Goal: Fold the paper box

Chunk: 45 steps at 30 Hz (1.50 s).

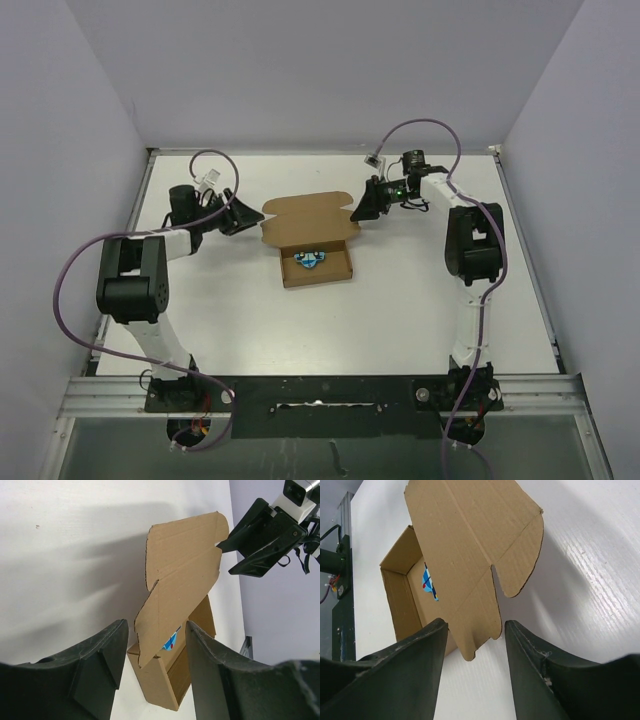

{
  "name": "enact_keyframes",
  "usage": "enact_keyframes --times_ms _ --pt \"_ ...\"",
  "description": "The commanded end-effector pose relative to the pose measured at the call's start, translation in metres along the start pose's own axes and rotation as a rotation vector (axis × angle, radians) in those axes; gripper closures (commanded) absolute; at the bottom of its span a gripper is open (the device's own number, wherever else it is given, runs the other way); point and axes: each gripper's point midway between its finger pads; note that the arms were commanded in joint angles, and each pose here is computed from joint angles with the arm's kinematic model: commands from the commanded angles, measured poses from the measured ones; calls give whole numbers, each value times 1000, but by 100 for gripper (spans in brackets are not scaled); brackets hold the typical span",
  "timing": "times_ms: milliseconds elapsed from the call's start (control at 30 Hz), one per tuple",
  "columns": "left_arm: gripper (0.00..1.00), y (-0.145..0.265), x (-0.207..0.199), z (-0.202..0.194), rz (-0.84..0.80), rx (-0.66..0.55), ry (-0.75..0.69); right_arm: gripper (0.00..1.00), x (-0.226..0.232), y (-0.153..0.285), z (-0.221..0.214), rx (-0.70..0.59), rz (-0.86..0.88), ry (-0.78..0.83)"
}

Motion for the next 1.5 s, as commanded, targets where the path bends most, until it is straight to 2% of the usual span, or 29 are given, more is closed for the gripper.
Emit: enact_keyframes --times_ms 0,100,267,333,400,467,533,700,867,1000,1267,1467 --pt "52 -9 -3 9 -14 18 -19 52 14 0 14 -18 45 42" --pt "54 -15 -4 3 -14 66 -9 60 15 -1 15 -17 46 42" --pt "63 -21 -8 -3 -23 95 -1 76 15 -3 14 -14 48 38" --pt "71 -21 -11 -3 -26 97 -3 85 15 -3 14 -13 48 38" --pt "85 -19 -14 -2 -27 95 -3 93 17 -2 16 -17 44 46" --pt "95 -18 -21 -2 -26 86 -22 96 19 1 18 -22 33 60" --pt "99 -17 -29 -4 -11 68 -55 99 25 4 21 -27 20 83" --pt "100 -14 -64 -12 55 -13 -194 100 47 13 23 -51 -32 161" --pt "100 -8 -95 -24 186 -118 -368 100 78 9 11 -59 -101 286" --pt "100 -3 -108 -42 270 -178 -476 100 94 9 2 -84 -178 395" --pt "100 -8 -129 -61 339 -288 -583 100 87 11 -28 -68 -317 487" --pt "100 -14 -144 -77 402 -376 -671 100 85 10 -59 -18 -338 525"
Point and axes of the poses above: each gripper's point midway between its finger pads, its own y axis back along the fingers, its own x axis along the line the jaws close on, z = x × y, and after that the axes turned 13 degrees about -y, right-handed
